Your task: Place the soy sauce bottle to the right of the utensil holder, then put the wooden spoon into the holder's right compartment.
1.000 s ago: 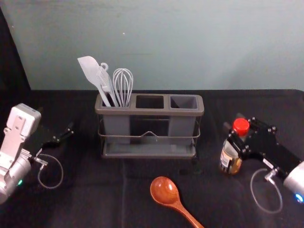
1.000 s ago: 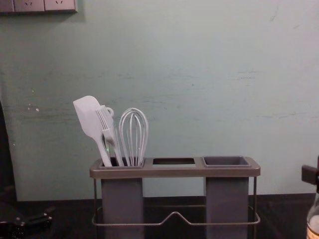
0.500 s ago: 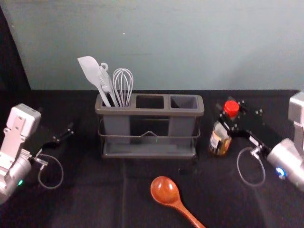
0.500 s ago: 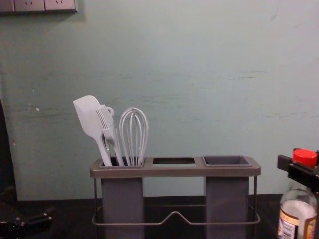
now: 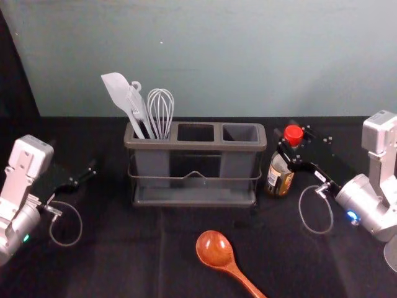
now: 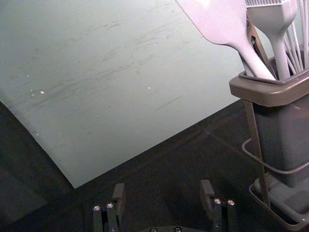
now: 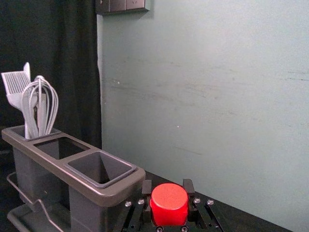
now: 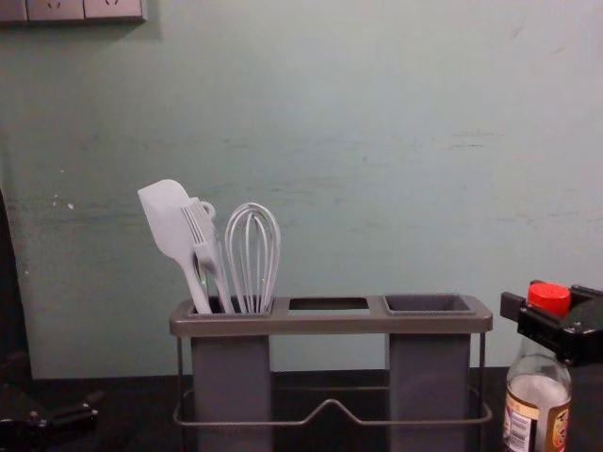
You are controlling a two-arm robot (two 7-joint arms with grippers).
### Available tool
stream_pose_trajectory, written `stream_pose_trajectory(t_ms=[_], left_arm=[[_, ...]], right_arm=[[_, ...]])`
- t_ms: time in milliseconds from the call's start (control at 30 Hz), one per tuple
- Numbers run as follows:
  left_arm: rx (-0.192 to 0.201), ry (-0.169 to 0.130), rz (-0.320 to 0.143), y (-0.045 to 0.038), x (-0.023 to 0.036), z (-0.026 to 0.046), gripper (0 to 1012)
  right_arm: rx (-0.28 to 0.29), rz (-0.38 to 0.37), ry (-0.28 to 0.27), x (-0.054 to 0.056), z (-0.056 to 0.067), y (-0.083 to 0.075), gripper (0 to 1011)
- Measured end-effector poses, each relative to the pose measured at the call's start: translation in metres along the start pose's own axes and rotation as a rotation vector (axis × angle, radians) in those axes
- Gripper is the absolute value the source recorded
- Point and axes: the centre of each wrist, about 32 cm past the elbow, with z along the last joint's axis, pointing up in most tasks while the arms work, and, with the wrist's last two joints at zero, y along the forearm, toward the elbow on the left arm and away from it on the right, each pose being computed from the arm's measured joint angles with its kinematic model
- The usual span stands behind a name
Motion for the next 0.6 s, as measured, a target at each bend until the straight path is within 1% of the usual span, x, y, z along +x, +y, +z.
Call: stream_pose_trajectory(t_ms=[133,333,533,600], left_arm=[[0.000,0.000,0.000,0.0000,0.0000,0.0000,1012],[0.000,0.000,0.000,0.0000,0.0000,0.0000,1011],[0.000,0.000,0.000,0.0000,0.0000,0.0000,1011],[0.000,0.000,0.000,0.0000,0.0000,0.0000,1012]], right_arm=[[-0.004,-0.001,0.007,0.0004,-0.0024,0.0050,392],[0.002,0.005,0.014,-0.0014,-0.0041,0.0075,390],[0.006,0.005,0.011,-0.0017,-0.0043,0.0050,390],[0.012,0.005,0.006,-0.0018,-0.0029,0.0028,432]])
